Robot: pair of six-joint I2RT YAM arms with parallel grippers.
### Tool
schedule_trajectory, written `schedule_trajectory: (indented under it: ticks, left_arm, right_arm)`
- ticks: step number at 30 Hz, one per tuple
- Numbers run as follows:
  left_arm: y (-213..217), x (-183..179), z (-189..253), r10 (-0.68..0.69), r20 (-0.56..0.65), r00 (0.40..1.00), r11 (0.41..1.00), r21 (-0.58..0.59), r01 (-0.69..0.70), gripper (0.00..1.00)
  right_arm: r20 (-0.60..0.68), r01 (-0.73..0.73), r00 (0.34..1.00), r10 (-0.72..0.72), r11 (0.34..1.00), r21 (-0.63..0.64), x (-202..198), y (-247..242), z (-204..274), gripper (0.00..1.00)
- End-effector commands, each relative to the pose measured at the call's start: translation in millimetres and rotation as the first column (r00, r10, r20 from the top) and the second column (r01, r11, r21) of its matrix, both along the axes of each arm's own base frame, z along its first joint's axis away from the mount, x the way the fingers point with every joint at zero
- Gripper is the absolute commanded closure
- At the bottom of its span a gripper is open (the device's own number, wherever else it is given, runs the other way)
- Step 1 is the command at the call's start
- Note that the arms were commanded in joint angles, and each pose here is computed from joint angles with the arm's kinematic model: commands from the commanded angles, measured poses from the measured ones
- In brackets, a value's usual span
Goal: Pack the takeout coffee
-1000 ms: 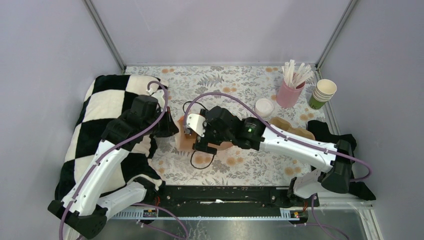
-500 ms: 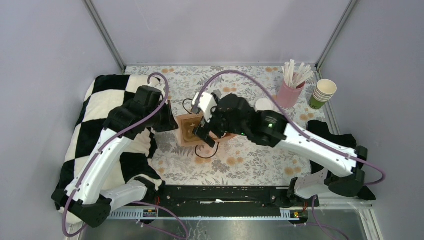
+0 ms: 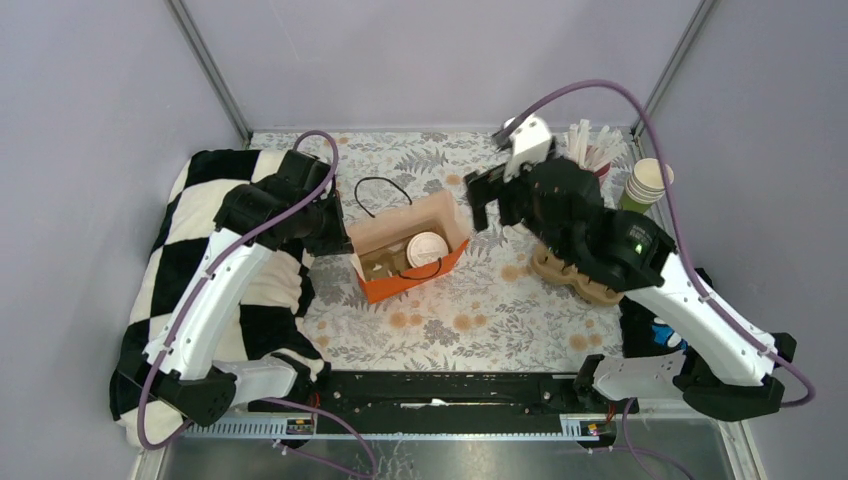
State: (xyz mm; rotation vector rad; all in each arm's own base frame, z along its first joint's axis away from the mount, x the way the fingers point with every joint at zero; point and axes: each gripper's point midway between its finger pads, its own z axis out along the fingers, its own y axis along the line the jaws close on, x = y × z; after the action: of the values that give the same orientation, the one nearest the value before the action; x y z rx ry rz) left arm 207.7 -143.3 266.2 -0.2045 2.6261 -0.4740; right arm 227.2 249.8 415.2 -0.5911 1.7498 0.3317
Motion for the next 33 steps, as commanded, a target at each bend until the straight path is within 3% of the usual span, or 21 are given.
schedule_trajectory:
  ticks: [1, 12, 20, 22, 27, 33]
  left_arm:
    - [1.9, 3.0, 16.8, 0.058, -0.023, 0.998, 0.998, -0.030, -0.059, 1.00]
    - [16.2, 11.0, 7.7, 0.118, -0.113, 0.987, 0.992, -0.021, -0.121, 1.00]
    - [32.5, 20.4, 7.5, 0.124, -0.106, 0.987, 0.992, 0.016, -0.123, 0.92]
    - [35.8, 21.2, 8.1, 0.123, -0.098, 0.987, 0.992, 0.030, -0.121, 0.83]
    - [42.6, 22.7, 12.4, 0.109, -0.063, 0.992, 0.992, 0.064, -0.105, 0.80]
    - [49.6, 24.3, 29.3, 0.072, 0.015, 0.997, 0.993, 0.093, -0.074, 0.66]
  right_arm:
    - [-0.128, 0.367, 0.923, -0.363, 0.930, 0.011, 42.3, -85.1, -29.2, 0.00]
    - [-0.460, 0.547, 0.702, -0.544, 0.825, -0.142, 112.0, -157.9, -115.3, 0.00]
    - [-0.447, 0.568, 0.642, -0.623, 0.778, -0.268, 154.6, -170.6, -132.4, 0.00]
    - [-0.449, 0.591, 0.622, -0.642, 0.761, -0.268, 161.9, -178.2, -132.7, 0.00]
    - [-0.473, 0.662, 0.568, -0.674, 0.715, -0.225, 182.1, -205.8, -132.0, 0.00]
    - [-0.488, 0.698, 0.523, -0.698, 0.680, -0.224, 208.7, -238.8, -141.4, 0.17]
